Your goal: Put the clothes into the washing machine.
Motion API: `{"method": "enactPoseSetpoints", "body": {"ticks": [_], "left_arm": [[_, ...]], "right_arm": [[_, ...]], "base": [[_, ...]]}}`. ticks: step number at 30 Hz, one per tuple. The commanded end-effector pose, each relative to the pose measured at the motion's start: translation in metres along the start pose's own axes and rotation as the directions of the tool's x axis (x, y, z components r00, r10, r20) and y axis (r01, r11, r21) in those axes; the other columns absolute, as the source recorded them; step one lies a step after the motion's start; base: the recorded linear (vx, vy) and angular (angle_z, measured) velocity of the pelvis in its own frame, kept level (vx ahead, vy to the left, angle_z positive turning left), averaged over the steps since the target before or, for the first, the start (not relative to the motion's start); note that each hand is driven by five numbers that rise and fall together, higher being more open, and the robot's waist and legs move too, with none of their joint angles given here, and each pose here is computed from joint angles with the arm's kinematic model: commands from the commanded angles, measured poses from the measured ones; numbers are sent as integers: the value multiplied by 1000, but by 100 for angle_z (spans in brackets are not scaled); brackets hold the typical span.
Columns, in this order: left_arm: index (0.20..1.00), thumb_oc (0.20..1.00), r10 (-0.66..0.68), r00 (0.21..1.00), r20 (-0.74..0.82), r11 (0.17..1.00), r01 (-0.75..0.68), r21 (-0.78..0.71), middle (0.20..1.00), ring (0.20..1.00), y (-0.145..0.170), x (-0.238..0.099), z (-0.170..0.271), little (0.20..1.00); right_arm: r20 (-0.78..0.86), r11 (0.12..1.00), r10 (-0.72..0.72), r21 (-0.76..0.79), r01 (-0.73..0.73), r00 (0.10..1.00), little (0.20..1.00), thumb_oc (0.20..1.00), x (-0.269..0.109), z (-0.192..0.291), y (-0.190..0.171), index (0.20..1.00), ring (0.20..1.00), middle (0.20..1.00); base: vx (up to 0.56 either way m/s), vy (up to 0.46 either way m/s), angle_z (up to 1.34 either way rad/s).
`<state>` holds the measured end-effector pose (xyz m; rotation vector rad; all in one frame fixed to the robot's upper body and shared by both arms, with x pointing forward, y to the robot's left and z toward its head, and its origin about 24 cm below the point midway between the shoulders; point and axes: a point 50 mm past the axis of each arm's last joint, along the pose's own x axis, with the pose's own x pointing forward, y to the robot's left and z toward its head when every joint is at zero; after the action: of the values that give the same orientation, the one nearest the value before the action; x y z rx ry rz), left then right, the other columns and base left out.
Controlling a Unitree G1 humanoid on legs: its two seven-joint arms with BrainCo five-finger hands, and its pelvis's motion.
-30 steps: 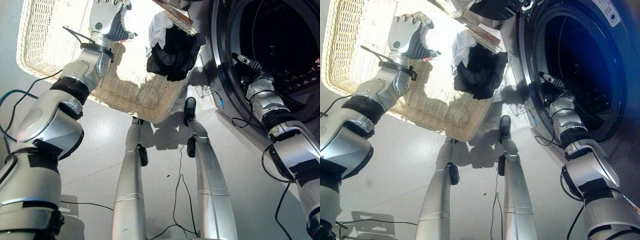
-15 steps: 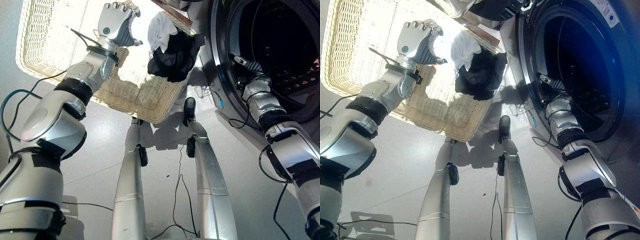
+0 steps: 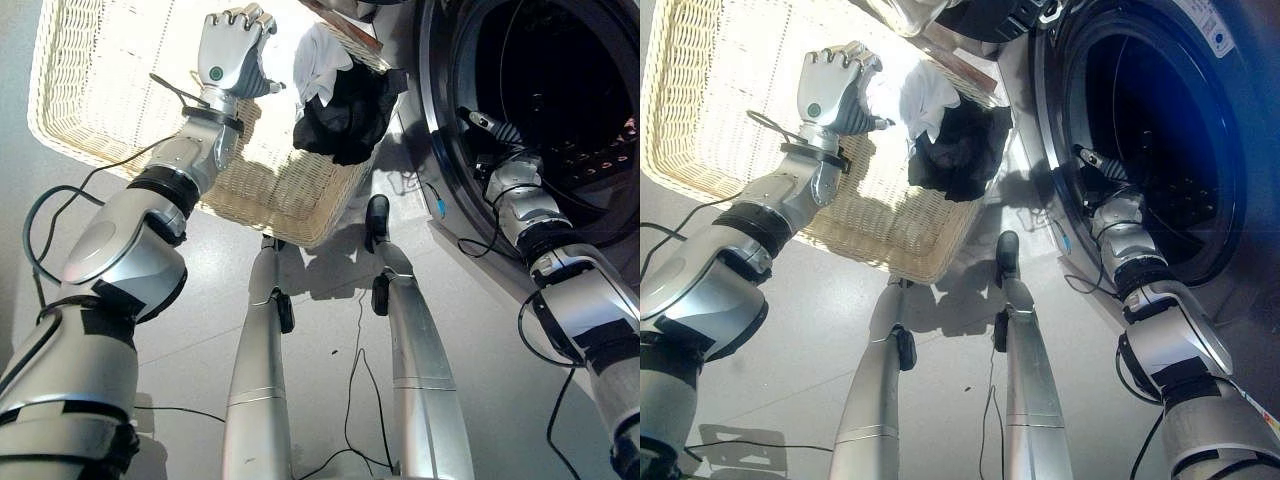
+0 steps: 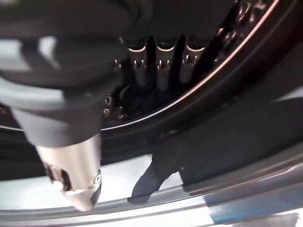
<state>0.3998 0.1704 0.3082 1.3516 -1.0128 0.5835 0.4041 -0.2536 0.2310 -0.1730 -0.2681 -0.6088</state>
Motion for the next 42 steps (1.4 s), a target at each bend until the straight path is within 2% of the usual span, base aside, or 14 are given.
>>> {"method": "enactPoseSetpoints", "body": {"ticks": [1, 10, 24, 36, 42], "left_arm": [[1000, 1000, -18, 995, -95, 996, 9, -91, 1000, 1000, -18, -25, 0, 1000], [1000, 1000, 22, 984, -176, 985, -52, -168, 1000, 1000, -23, -47, -6, 1000], [1000, 1000, 36, 978, -206, 979, -76, -187, 1000, 1000, -25, -53, -7, 1000], [1000, 1000, 84, 982, -168, 985, -108, -138, 1000, 1000, -15, -36, -5, 1000], [1000, 1000, 30, 994, -102, 996, -38, -76, 1000, 1000, -11, -15, 3, 1000]], "right_arm": [[20, 999, -47, 29, 46, 999, 1000, 1000, -5, -7, -2, 1000, 1000, 1000], [6, 997, -61, 52, 60, 998, 1000, 1000, -7, -13, -6, 1000, 1000, 1000], [-6, 996, -61, 57, 61, 998, 1000, 1000, -9, -18, -8, 1000, 1000, 1000], [0, 998, -53, 43, 53, 999, 1000, 1000, -5, -11, -8, 1000, 1000, 1000], [5, 999, -41, 26, 40, 999, 1000, 1000, -3, -7, -7, 1000, 1000, 1000]], "base": [[0, -38, 0], [-3, -21, 0], [0, 0, 0], [0, 0, 0], [4, 25, 0]]}}
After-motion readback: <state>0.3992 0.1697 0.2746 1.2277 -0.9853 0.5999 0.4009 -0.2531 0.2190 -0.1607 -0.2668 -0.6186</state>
